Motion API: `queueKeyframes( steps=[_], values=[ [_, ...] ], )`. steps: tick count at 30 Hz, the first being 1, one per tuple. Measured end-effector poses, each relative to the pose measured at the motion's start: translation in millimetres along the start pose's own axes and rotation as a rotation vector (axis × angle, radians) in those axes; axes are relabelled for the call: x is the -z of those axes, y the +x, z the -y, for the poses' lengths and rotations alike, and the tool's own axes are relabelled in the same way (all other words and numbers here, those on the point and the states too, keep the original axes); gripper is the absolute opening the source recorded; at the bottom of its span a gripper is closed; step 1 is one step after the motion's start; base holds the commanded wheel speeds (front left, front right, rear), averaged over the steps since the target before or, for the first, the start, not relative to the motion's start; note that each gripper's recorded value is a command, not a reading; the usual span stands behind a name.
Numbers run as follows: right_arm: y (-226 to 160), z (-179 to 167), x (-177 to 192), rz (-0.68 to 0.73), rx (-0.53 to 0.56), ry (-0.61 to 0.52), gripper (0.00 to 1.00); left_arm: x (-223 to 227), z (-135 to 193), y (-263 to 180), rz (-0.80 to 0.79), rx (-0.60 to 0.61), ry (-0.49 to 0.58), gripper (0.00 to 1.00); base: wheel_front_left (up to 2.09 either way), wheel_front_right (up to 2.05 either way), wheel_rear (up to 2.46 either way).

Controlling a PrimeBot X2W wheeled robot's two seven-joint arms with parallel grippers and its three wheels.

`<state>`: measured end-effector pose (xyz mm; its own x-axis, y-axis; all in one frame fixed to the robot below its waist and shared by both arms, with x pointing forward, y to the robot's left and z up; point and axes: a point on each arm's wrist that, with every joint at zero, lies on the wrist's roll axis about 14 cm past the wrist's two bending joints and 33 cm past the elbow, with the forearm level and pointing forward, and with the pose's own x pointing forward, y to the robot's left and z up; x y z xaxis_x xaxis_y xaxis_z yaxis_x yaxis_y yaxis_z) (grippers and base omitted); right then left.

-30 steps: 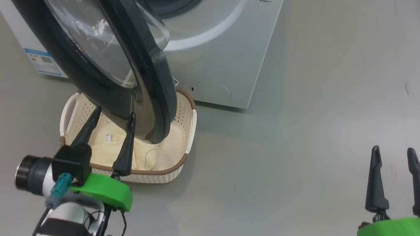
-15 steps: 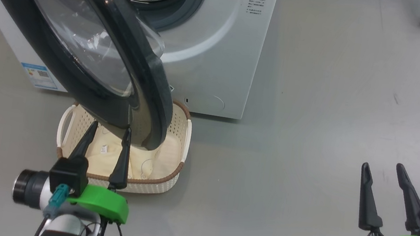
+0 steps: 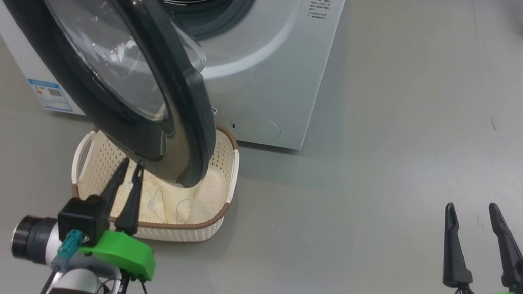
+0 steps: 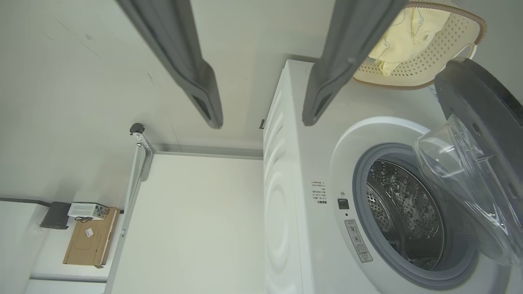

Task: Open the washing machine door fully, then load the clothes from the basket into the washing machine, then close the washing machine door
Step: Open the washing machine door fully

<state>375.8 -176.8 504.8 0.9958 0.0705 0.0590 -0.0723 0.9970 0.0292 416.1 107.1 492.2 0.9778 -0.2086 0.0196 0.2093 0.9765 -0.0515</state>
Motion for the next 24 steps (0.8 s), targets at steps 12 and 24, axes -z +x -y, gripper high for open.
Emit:
queueKeyframes(
  steps=[12, 24],
  values=[
    [-3, 1, 4, -0.014, 0.005, 0.001, 1.0, -10, -14, 9, 0.026, -0.047, 0.008, 0.0, 0.0, 0.0, 0.0],
    [-3, 8, 3, -0.01, 0.024, 0.007, 1.0, -159, -22, 32, 0.455, -0.08, 0.12, 0.0, 0.0, 0.0, 0.0]
  ],
)
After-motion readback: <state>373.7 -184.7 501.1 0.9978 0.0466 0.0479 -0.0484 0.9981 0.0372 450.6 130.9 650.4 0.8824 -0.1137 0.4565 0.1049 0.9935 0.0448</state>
